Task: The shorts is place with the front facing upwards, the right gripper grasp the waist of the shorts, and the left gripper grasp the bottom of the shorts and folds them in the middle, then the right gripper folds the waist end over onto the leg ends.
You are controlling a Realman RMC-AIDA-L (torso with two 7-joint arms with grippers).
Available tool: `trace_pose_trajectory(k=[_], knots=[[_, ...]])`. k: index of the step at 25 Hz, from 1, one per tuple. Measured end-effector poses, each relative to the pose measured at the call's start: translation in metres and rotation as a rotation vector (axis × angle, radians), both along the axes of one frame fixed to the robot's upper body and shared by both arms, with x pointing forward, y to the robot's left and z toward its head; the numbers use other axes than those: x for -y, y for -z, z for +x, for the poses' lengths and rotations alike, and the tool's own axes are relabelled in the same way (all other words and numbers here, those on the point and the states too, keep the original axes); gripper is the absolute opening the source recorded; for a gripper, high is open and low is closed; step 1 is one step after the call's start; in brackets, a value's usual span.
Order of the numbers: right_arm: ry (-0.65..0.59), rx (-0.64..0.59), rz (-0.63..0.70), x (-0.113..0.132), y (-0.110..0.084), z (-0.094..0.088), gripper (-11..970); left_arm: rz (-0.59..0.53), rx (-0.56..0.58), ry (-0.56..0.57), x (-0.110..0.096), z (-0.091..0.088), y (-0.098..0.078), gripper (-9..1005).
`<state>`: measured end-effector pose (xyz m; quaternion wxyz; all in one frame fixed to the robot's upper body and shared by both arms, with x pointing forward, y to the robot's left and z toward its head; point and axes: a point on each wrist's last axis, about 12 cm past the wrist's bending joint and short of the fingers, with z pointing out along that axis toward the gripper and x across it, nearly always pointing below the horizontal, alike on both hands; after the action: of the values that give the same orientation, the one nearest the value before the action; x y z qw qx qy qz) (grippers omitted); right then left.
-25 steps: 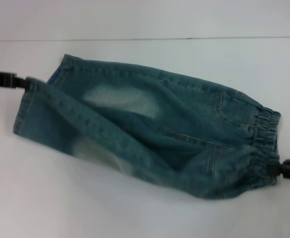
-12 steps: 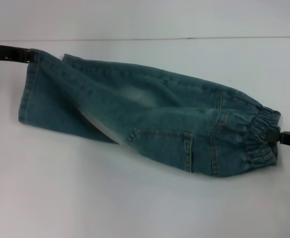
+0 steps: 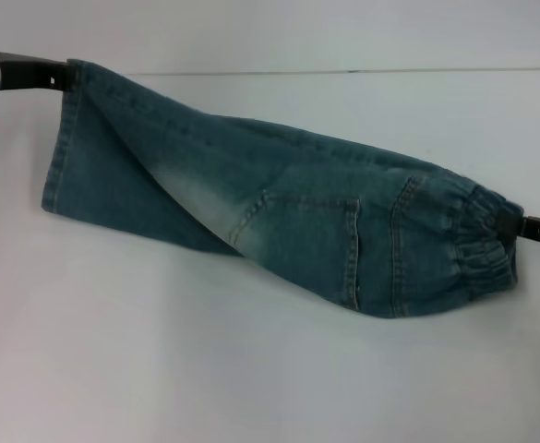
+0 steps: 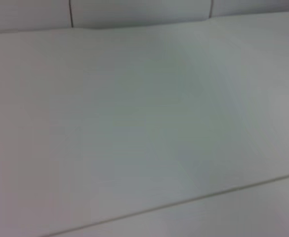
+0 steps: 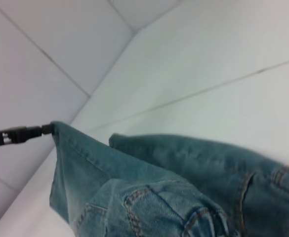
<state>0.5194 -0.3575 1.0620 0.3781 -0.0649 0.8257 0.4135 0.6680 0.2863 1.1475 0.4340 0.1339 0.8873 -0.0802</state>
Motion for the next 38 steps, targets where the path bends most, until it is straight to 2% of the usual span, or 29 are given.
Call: trace_pose_trajectory(k=[8, 14, 21, 27, 32, 38], knots=[[0.063, 0.042, -0.021, -0.003, 0.002, 0.01, 33, 0.039, 0.037, -0.032, 0.011, 0.008, 0.011, 7], [0.115, 0.072, -0.085, -0.004, 0.006, 0.02, 34, 0.055, 0.06, -0.04, 0.017, 0.011, 0.013, 7], [0.126, 0.112, -0.076, -0.005, 0.002, 0.024, 33, 0.089, 0.111, -0.063, 0.022, 0.014, 0.013, 7], [0.133, 0.107, -0.078, -0.003, 0.001, 0.025, 34, 0.105, 0.093, -0.041, 0.028, 0.016, 0.018, 8], [0.156, 0.087, -0.072, -0.002, 0.001, 0.028, 149, 0.12, 0.138, -0.072, 0.032, 0.016, 0.02, 8], [0.18, 0.079, -0.089, -0.001, 0.003, 0.03, 265, 0.119, 0.15, -0.099, 0.027, 0.013, 0.023, 167]])
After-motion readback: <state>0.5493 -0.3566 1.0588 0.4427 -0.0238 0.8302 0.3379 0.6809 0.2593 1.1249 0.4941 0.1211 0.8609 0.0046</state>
